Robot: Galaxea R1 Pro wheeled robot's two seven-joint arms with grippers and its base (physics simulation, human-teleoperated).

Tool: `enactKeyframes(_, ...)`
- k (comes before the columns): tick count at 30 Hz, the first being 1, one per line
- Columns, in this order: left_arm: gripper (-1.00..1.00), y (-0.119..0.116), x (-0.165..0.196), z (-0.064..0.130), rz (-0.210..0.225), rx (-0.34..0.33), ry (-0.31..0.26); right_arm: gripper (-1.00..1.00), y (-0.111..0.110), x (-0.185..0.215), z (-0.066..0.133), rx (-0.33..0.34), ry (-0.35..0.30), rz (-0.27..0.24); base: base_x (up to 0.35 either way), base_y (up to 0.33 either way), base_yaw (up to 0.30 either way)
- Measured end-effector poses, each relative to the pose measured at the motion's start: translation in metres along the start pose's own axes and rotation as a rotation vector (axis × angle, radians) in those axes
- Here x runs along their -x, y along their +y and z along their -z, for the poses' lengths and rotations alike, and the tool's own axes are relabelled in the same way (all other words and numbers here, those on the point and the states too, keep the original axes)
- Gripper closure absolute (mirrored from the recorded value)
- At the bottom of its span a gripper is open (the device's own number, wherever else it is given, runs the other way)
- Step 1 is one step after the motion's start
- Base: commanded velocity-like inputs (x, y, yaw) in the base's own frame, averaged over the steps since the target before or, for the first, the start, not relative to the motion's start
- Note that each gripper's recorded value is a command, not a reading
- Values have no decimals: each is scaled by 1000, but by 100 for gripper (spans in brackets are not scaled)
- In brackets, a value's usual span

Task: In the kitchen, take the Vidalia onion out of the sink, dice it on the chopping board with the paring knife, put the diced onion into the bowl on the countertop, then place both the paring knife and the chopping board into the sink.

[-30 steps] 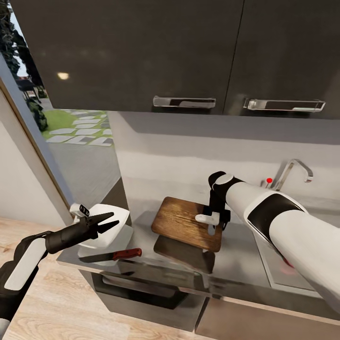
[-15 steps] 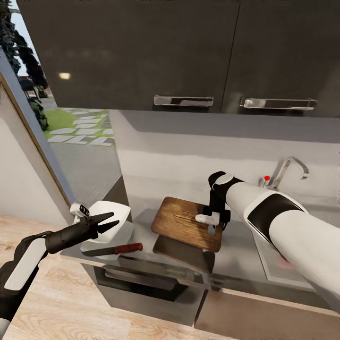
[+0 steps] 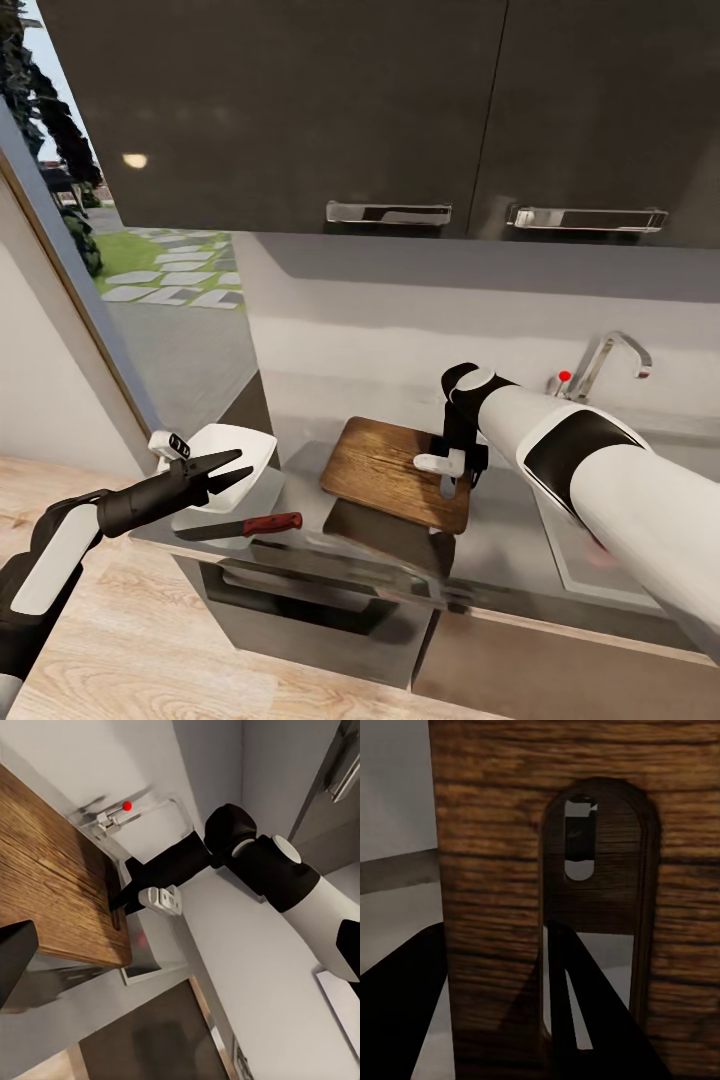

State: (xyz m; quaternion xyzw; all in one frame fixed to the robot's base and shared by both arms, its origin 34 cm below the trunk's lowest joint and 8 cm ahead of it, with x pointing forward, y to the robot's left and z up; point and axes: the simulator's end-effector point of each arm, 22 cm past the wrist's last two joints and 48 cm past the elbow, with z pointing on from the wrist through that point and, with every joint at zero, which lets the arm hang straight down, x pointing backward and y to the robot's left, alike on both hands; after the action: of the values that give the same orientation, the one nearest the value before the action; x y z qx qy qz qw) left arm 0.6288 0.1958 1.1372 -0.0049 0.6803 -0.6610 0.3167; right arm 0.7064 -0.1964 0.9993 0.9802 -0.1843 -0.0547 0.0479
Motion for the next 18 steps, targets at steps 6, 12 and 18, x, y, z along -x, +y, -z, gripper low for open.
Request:
enactKeyframes(6,-100,0,0,0,0,0,0,100,-3,1,-2,-2,0,9,0,0,0)
enactKeyframes(12,-100,0,0,0,0,0,0,100,-9,2,-2,-12,9,26,0,0,0)
enactKeyframes(18,-100,0,0,0,0,0,0,100,-13,1,0,-18,15,34,0,0,0)
